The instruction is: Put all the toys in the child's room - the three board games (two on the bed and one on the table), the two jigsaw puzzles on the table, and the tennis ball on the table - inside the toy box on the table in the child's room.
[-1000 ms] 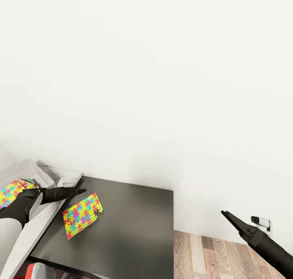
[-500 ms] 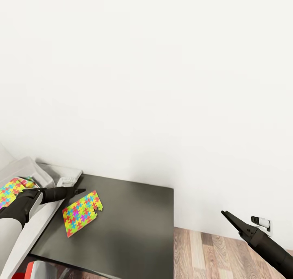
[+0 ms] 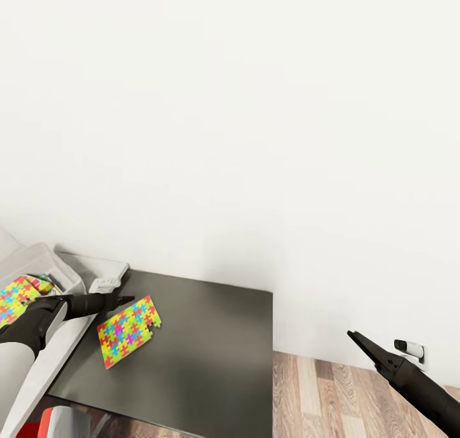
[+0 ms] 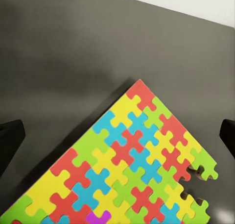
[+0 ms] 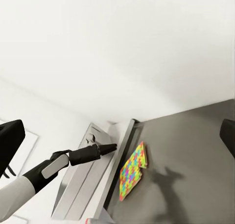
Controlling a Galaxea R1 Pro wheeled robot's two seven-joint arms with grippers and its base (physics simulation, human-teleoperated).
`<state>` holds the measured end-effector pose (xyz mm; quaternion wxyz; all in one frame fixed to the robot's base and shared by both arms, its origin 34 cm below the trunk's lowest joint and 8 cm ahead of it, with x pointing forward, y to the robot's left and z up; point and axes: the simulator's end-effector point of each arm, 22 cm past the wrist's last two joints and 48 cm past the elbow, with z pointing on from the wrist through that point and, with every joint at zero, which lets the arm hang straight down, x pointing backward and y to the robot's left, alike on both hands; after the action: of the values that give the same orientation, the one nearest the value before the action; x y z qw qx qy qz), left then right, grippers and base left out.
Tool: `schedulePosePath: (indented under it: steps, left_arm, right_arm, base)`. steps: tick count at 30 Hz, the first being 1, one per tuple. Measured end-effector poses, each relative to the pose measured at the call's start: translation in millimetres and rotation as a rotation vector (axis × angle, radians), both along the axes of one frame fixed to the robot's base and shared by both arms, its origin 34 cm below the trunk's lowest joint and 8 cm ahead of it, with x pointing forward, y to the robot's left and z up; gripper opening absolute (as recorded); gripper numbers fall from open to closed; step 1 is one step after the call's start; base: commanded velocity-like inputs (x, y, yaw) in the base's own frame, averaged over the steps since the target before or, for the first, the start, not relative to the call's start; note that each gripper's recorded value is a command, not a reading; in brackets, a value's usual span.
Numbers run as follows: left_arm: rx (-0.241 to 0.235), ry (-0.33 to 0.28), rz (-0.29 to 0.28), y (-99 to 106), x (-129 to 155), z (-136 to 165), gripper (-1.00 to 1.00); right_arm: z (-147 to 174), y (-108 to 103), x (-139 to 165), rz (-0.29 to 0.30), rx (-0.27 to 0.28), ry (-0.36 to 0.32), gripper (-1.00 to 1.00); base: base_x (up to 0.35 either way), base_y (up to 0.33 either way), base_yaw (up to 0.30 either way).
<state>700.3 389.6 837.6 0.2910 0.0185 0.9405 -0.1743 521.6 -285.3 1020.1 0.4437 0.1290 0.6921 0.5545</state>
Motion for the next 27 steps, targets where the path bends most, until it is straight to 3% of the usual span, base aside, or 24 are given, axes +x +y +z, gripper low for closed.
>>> schedulePosePath:
  steps: [27]
  left_arm:
    - [0.002,0.037,-0.001,1.0,-6.3,-24.2,1.00]
  right_arm:
    - [-18.2,-0.4,0.4,-0.001,0.001,0.044,1.00]
  base:
    - [0.000,0.000,0.000]
